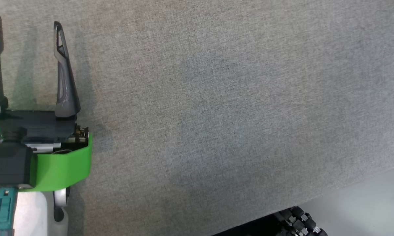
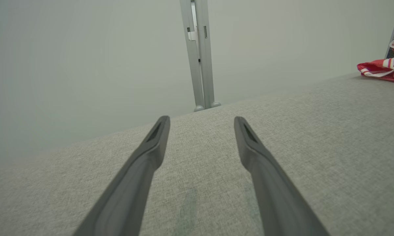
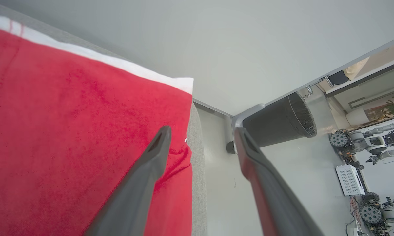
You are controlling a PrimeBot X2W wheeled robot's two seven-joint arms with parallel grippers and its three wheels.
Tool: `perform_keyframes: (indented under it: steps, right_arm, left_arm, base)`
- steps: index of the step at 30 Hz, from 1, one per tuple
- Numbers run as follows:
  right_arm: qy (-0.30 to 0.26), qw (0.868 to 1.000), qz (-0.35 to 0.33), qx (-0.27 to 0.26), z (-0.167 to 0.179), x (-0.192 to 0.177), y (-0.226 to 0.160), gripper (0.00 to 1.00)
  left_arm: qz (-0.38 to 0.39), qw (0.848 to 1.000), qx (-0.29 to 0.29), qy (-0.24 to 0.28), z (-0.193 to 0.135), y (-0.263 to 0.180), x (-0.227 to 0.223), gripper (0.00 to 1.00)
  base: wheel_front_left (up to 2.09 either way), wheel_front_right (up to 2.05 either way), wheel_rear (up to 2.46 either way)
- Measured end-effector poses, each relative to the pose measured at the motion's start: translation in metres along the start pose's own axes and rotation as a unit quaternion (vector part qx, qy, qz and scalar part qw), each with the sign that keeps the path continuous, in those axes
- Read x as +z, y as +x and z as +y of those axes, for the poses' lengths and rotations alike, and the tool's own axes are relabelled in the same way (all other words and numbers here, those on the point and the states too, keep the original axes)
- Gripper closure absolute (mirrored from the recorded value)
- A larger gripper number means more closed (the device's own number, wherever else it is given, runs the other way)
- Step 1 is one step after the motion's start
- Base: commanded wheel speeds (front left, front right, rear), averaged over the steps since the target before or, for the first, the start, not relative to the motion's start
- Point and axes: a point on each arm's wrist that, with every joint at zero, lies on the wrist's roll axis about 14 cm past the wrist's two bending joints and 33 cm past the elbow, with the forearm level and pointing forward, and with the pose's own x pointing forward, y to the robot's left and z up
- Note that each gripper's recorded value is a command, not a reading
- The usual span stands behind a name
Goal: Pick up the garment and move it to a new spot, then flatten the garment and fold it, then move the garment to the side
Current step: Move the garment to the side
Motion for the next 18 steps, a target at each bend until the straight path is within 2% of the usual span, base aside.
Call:
perform_keyframes:
  steps: [2, 7, 14, 18]
  right_arm:
    - [0.013, 1.0, -0.024, -0.002, -0.002, 0.017, -0.003, 0.0]
    - [0.059, 0.987, -0.15, 0.013, -0.003, 0.099, -0.021, 0.0]
    - [0.13, 0.955, -0.259, 0.057, 0.039, 0.14, -0.076, 0.0]
    - [0.177, 0.937, -0.291, 0.082, 0.077, 0.143, -0.112, 0.0]
  left_arm:
    - [-0.002, 1.0, 0.005, -0.005, 0.001, -0.002, 0.003, 0.0]
    - [0.003, 0.999, 0.027, -0.016, 0.008, -0.016, 0.011, 0.0]
    - [0.014, 0.997, 0.067, -0.018, 0.028, -0.048, 0.029, 0.0]
    - [0.021, 0.996, 0.086, -0.015, 0.038, -0.07, 0.041, 0.0]
  base:
    - [0.0, 0.0, 0.0]
    - [0.0, 0.0, 0.0]
    - [0.0, 0.0, 0.0]
    - [0.0, 0.0, 0.0]
